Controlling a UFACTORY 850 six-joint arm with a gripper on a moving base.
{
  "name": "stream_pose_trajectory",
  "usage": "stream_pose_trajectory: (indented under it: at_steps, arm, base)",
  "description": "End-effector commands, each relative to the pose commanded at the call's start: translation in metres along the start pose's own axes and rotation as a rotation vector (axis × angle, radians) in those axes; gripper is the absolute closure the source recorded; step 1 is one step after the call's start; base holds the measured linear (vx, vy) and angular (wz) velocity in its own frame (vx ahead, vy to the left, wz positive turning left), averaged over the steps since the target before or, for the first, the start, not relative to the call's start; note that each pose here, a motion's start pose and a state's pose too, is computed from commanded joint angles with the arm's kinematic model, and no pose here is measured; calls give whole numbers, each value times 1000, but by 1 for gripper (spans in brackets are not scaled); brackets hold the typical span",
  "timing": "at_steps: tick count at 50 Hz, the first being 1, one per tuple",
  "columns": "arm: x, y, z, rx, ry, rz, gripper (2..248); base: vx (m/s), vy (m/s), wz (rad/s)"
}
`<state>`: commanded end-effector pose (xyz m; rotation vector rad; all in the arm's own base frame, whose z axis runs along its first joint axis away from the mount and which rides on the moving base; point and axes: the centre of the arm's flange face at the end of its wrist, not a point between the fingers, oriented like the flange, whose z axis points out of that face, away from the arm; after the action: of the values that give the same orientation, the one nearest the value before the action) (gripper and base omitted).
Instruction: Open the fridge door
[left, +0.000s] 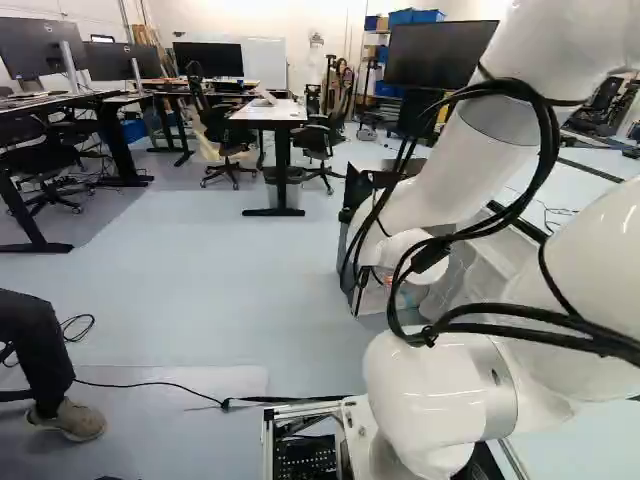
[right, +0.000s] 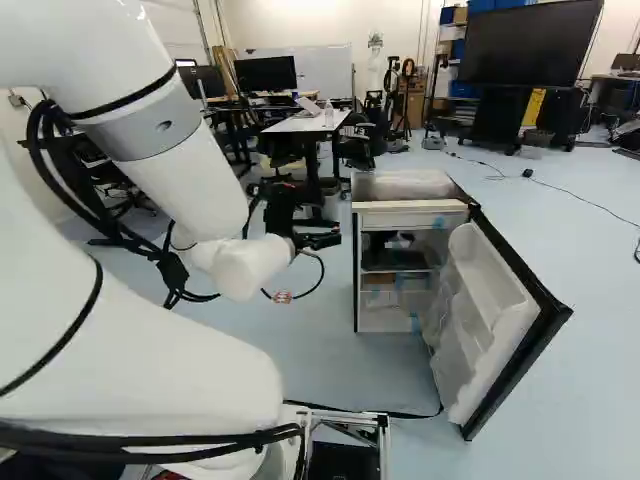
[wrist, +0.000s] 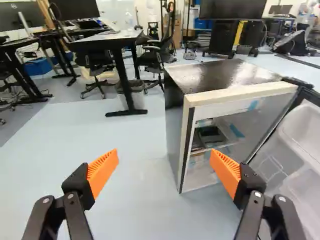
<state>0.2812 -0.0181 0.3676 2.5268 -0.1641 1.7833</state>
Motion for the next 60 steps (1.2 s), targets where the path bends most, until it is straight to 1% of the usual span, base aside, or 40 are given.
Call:
stream_pose_trajectory:
  at_steps: [13,25,34,60]
  arm:
    - [-4,-10,-7,59,6,-37,3]
    - [-6,-15,-10,90,9,-55,3]
    - [-7,-17,-11,98,10,-60,3]
    - [-7,-17,-11,98,10,-60,3]
  base:
    - [0,0,0]
    - [0,0,0]
    - [0,0,0]
    - [0,0,0]
